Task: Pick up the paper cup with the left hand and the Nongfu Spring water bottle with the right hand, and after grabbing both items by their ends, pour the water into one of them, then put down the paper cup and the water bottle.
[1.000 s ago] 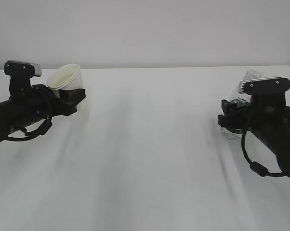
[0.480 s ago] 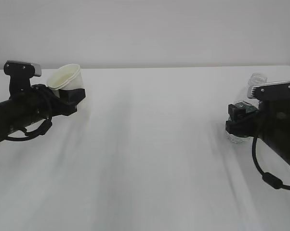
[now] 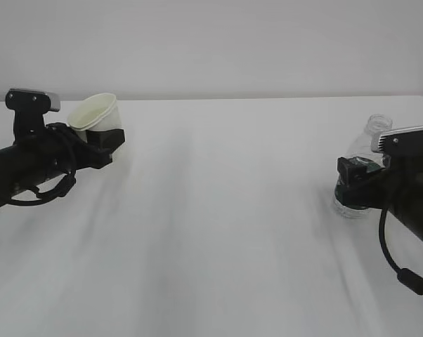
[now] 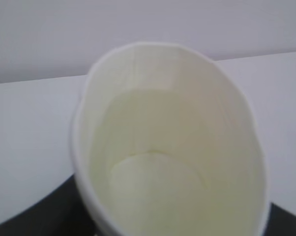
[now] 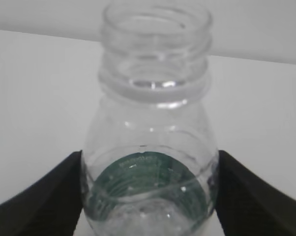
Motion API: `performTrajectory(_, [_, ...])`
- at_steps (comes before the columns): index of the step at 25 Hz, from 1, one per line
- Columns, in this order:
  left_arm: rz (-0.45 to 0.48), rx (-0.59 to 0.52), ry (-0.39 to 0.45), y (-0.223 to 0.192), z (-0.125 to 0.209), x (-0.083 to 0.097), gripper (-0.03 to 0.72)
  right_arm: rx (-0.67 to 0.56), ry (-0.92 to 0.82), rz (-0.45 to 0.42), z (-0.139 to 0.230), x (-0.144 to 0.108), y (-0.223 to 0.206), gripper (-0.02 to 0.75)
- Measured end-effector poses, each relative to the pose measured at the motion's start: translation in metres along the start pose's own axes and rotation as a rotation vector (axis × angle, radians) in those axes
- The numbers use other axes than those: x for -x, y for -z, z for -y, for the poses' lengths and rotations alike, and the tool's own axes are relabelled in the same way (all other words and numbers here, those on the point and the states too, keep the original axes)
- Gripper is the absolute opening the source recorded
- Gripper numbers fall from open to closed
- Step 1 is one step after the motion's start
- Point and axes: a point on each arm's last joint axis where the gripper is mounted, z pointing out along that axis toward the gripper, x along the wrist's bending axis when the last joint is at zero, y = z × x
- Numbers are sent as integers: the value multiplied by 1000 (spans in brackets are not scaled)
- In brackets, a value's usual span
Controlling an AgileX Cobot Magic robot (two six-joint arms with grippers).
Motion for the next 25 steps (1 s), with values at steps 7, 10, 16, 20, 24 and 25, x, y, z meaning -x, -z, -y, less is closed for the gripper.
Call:
performTrajectory(7, [1,2,0,0,0,0,411,7,-33,-16,0,-1,0,587])
performTrajectory(10, [1,2,0,0,0,0,410,5,-37,-16,1,-1,1,587])
performTrajectory(16, [1,2,0,0,0,0,409,-24,-43,-13,9,0,9,587])
performTrajectory(20, [1,2,0,0,0,0,409,-33,-54,-16,12,0,12,587])
performTrajectory(24, [1,2,0,0,0,0,408,-40,-63,-22,13,-1,13,587])
performTrajectory(25, [1,2,0,0,0,0,408,-42,-63,-23,14,-1,13,587])
